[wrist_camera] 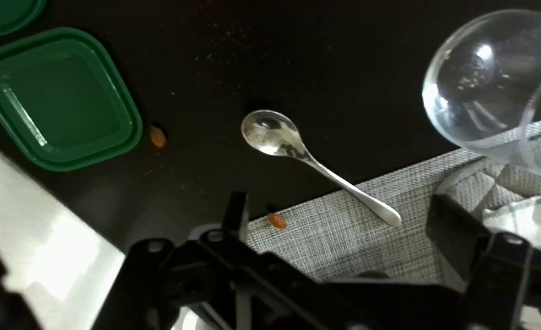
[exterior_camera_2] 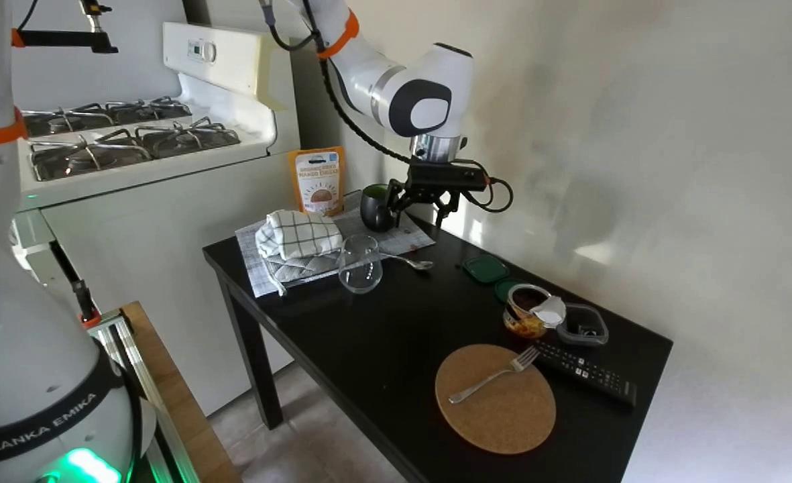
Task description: Move the black mug to the left then put a bean inside the can
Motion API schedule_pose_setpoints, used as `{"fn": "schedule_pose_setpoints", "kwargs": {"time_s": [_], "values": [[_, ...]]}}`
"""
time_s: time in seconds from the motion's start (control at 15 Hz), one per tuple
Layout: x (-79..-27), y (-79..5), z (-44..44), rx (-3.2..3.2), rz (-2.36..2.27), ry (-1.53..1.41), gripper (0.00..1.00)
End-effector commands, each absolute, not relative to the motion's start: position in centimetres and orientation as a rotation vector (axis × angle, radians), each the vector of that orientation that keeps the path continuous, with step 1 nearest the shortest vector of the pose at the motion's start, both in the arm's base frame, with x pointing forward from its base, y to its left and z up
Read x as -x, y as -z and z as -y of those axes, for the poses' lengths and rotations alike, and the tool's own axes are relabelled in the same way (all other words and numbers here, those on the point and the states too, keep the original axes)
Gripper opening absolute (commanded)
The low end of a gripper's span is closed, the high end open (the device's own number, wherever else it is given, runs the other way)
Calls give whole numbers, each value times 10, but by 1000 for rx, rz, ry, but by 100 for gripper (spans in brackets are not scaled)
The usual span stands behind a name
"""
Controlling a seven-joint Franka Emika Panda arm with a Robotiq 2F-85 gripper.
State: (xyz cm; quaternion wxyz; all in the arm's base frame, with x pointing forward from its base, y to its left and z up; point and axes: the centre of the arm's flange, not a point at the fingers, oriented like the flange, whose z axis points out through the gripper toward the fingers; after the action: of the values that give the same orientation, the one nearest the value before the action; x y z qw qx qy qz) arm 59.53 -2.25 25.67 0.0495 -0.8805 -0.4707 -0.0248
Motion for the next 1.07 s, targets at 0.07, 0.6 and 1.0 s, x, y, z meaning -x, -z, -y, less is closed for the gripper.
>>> {"fn": "schedule_pose_setpoints", "kwargs": {"time_s": [0.07,0.6,1.0], "values": [[-629,-204,18,2661,1594,77,100],[-623,-200,11,2599,1624,177,100],[-638,-170,-16,2477,1752,310,85]]}}
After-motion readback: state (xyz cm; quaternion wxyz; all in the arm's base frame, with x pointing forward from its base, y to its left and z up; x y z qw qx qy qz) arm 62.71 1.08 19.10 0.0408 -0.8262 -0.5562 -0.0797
